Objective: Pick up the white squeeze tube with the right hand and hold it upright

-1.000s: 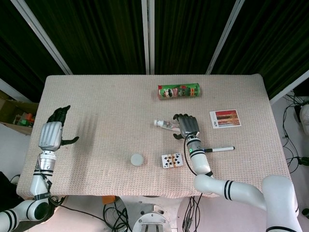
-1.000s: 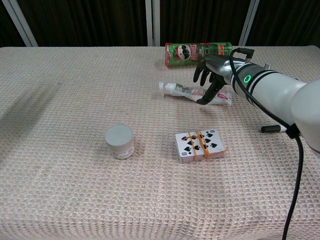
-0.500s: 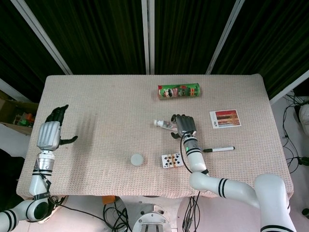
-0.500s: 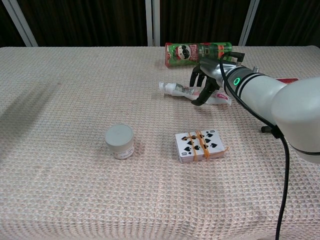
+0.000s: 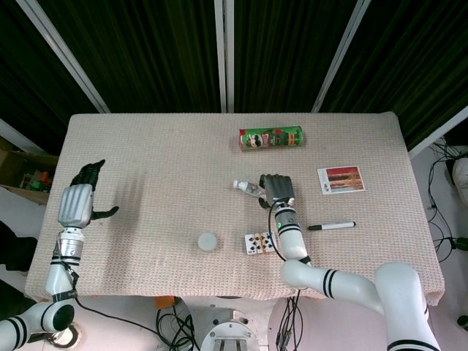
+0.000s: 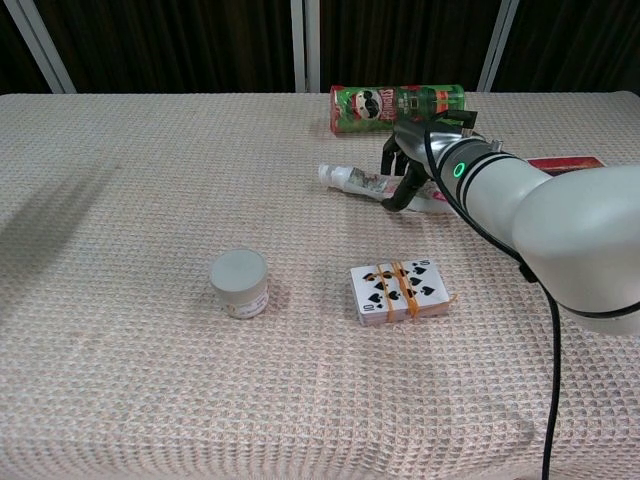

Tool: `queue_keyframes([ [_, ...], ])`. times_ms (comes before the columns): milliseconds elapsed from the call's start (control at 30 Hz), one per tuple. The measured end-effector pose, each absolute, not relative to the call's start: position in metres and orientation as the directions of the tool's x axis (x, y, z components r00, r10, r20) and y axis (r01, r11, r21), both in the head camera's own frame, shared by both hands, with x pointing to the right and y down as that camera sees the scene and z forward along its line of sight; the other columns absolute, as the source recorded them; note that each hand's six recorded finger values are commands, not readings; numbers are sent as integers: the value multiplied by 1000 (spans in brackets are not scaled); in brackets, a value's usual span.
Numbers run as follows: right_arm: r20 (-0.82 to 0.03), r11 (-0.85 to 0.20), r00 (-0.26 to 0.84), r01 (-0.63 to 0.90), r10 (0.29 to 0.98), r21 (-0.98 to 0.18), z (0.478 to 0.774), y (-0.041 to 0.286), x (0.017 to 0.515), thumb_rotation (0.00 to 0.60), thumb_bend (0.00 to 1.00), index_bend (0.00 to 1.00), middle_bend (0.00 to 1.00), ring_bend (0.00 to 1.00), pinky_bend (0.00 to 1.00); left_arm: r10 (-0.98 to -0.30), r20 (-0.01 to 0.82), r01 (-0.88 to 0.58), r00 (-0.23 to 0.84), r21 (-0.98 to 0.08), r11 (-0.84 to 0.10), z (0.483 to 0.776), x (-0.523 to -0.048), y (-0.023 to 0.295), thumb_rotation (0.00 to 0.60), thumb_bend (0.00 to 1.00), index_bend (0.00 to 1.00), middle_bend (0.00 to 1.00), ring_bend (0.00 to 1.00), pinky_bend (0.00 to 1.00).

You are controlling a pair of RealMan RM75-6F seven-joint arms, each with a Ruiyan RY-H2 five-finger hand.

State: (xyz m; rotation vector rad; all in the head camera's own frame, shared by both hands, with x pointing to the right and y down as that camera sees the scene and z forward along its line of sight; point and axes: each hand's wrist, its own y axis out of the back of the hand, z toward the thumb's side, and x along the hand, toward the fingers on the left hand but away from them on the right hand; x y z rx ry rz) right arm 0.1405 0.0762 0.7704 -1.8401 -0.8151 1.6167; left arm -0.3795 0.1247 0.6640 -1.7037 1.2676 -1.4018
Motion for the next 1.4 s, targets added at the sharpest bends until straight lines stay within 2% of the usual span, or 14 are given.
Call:
queue_keyframes([
  [200, -641, -646, 88, 51, 762, -762, 773, 77, 138, 600, 356, 652, 558, 489, 642, -918, 397, -301, -7, -876, -377, 666, -379, 125, 600, 65, 61, 100, 62, 192],
  [400, -626, -630, 89, 27, 775, -776, 775, 77, 139, 600, 489, 797, 661, 596, 757, -919, 394, -303, -3, -876, -375, 666, -377, 125, 600, 65, 60, 99, 62, 193],
  [567, -612, -616, 95, 26, 785, -787, 774, 77, 139, 600, 578, 884, 727, 658, 817, -920, 392, -307, 0, -876, -373, 665, -375, 125, 600, 64, 61, 99, 62, 193],
  [867, -524, -536, 118, 132, 844, -834, 760, 71, 147, 600, 586, 904, 745, 675, 833, -927, 375, -334, 1, -874, -354, 662, -374, 122, 600, 63, 61, 99, 62, 193],
  [1133, -363, -400, 183, 255, 914, -880, 734, 67, 160, 600, 584, 904, 747, 675, 833, -934, 356, -510, 12, -802, -312, 657, -368, 112, 596, 61, 61, 102, 62, 193],
  [1333, -212, -295, 268, 327, 940, -897, 708, 70, 155, 600, 543, 904, 749, 675, 835, -936, 345, -703, 68, -649, -290, 650, -350, 91, 533, 59, 61, 105, 63, 195],
  [1367, -190, -282, 282, 336, 940, -899, 705, 71, 153, 600, 543, 904, 749, 675, 835, -935, 345, -733, 80, -616, -290, 649, -346, 87, 491, 57, 61, 105, 63, 197],
  [1400, -163, -267, 302, 343, 939, -901, 701, 73, 150, 600, 543, 904, 749, 675, 836, -933, 347, -770, 100, -567, -293, 648, -340, 81, 385, 49, 60, 105, 63, 198],
])
